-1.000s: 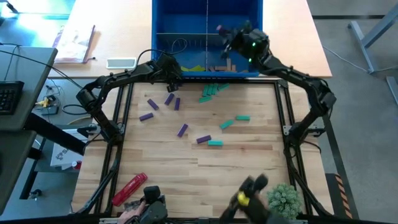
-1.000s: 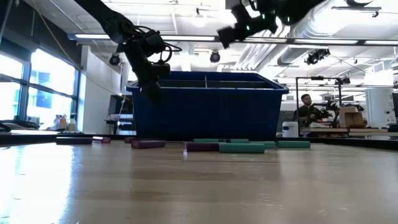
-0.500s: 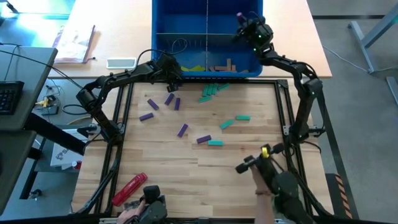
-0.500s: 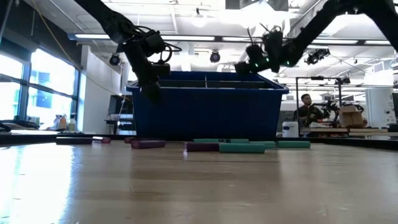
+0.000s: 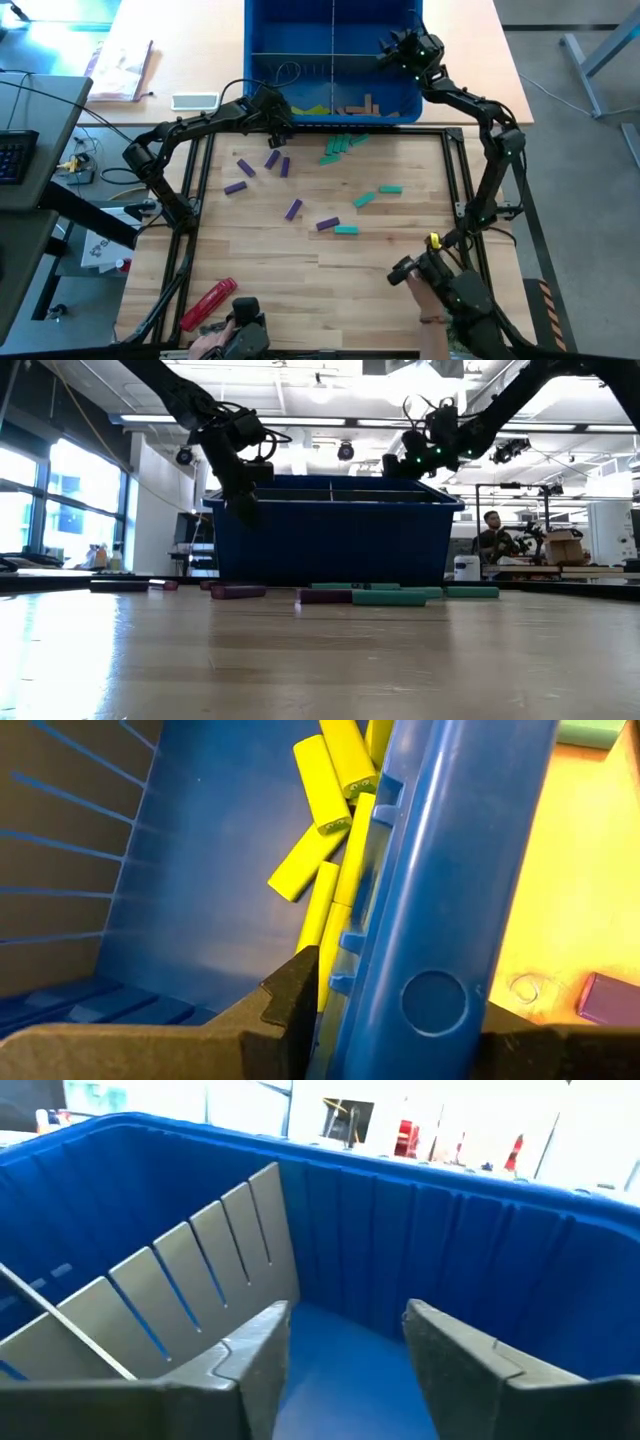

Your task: Sort blocks

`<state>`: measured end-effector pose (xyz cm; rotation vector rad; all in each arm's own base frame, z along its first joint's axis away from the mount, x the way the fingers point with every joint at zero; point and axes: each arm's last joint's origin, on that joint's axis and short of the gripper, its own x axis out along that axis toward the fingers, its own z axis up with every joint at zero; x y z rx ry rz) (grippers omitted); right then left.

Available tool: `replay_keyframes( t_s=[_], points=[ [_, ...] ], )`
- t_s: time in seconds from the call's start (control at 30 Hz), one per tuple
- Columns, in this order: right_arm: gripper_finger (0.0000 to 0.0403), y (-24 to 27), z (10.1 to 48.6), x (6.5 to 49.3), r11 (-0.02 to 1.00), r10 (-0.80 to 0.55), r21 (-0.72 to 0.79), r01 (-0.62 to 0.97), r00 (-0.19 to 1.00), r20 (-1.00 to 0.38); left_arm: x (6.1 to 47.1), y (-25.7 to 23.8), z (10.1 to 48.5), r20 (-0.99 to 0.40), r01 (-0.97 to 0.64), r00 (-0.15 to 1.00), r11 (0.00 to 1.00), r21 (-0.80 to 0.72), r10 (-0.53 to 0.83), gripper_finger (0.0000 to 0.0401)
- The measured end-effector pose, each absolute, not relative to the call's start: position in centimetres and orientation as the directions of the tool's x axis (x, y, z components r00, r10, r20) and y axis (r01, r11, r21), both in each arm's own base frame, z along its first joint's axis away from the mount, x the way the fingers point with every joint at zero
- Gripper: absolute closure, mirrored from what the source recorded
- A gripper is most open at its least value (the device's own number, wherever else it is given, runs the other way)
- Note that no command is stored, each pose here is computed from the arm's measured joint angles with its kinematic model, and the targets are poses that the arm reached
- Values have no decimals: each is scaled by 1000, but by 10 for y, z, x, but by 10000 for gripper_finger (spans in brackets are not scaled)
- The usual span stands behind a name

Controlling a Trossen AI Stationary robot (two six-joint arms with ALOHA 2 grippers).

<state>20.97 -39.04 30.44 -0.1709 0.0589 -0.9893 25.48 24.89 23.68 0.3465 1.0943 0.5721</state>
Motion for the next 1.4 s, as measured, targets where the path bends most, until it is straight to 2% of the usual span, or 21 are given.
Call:
replay_keyframes(
  t_s=[0.07,0.13,0.23,0.37,0.5,0.67,0.87,1.2,1.3,1.4],
  points=[
    [200,-385,312,207,551,-830,-141,823,557,5,255,249,237,-730,-256,337,804,536,595,308],
    [192,-372,325,207,628,-774,-149,764,633,-20,255,249,237,-727,-258,329,798,545,603,308],
    [191,-339,345,218,793,-597,-211,571,798,-87,254,249,237,-727,-258,315,792,553,610,308],
    [192,-278,355,245,879,-436,-336,338,855,-280,254,249,237,-728,-256,311,791,556,612,308],
    [192,-227,346,269,896,-384,-401,193,789,-479,254,249,237,-727,-261,311,790,554,612,308],
    [192,-201,330,289,870,-457,-456,189,657,-600,255,250,237,-727,-247,326,797,552,605,308],
    [192,-211,306,300,870,-477,-446,209,584,-657,255,249,237,-728,-226,337,802,553,597,308],
    [194,-248,245,310,885,-466,-411,219,437,-769,257,251,239,-709,-245,363,796,553,605,307],
    [208,-253,233,314,873,-487,-431,227,401,-776,257,250,239,-713,-239,360,798,553,602,303],
    [245,-255,226,317,861,-509,-468,200,368,-778,257,250,239,-713,-238,359,798,553,602,292]
  ],
)
